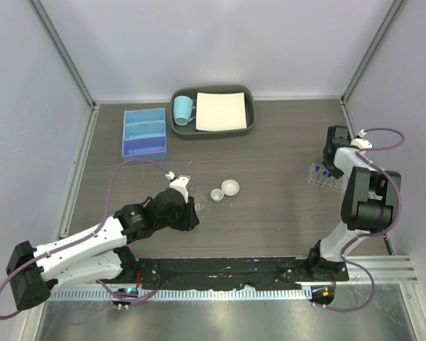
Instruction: Organize the chemistry lab equipment
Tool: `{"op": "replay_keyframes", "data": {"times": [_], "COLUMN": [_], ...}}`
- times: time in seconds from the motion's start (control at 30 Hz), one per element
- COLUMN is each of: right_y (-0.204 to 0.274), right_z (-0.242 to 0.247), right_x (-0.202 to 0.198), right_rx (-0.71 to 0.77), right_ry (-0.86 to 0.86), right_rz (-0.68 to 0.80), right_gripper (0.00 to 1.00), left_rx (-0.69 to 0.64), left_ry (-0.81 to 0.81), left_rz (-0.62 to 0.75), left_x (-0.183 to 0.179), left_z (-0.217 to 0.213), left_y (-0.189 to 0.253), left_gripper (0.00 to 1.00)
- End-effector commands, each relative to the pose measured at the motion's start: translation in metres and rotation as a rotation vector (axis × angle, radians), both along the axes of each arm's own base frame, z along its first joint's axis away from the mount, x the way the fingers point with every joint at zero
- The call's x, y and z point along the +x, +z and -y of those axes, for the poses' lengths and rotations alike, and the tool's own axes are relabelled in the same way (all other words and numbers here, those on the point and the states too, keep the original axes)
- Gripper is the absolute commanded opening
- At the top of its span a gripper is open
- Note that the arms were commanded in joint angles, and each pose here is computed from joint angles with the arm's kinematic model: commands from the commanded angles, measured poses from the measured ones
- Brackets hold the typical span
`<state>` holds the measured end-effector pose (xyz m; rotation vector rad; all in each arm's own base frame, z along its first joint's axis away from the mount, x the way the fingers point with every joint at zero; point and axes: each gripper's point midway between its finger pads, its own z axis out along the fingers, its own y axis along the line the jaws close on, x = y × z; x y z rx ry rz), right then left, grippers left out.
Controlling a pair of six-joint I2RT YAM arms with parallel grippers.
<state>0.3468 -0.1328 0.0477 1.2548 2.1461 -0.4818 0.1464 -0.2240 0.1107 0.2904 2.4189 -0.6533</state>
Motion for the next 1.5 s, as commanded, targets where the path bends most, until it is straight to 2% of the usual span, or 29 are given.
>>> {"op": "replay_keyframes", "data": {"times": [0.0,0.37,0.53,0.73,0.87,0.9,1.03,1.13,1.2,1.47], "right_y": [0.001,0.085,0.139,0.18,0.216,0.228,0.245,0.242,0.236,0.212], "right_z": [0.004,0.008,0.011,-0.013,-0.068,-0.091,-0.154,-0.188,-0.212,-0.3], "right_x": [-0.012,-0.01,-0.004,0.013,0.028,0.032,0.035,0.038,0.04,0.033], "right_rx": [-0.003,-0.102,-0.21,-0.217,-0.214,-0.204,-0.178,-0.166,-0.107,-0.012], "right_ry": [-0.025,-0.012,-0.01,0.049,0.216,0.281,0.496,0.627,0.717,0.979], "right_rz": [-0.061,0.069,0.148,0.263,0.384,0.424,0.46,0.442,0.444,0.432], "right_gripper": [0.4,0.43,0.45,0.46,0.47,0.47,0.47,0.47,0.48,0.49], "left_rx": [-0.047,-0.04,-0.013,0.052,0.135,0.121,0.17,0.182,0.166,0.162], "left_ry": [-0.016,-0.002,0.03,0.075,0.132,0.141,0.165,0.194,0.213,0.405], "left_rz": [0.018,0.034,0.05,0.089,0.106,0.121,0.108,0.111,0.12,0.065], "left_x": [0.0,0.004,0.011,0.029,0.051,0.058,0.085,0.11,0.127,0.21], "left_z": [0.008,0.008,0.004,0.002,-0.003,0.002,0.01,0.01,0.009,-0.045], "left_y": [0.008,0.016,0.021,0.034,0.042,0.053,0.061,0.076,0.094,0.121], "left_gripper": [0.34,0.35,0.36,0.38,0.38,0.38,0.38,0.38,0.39,0.43]}}
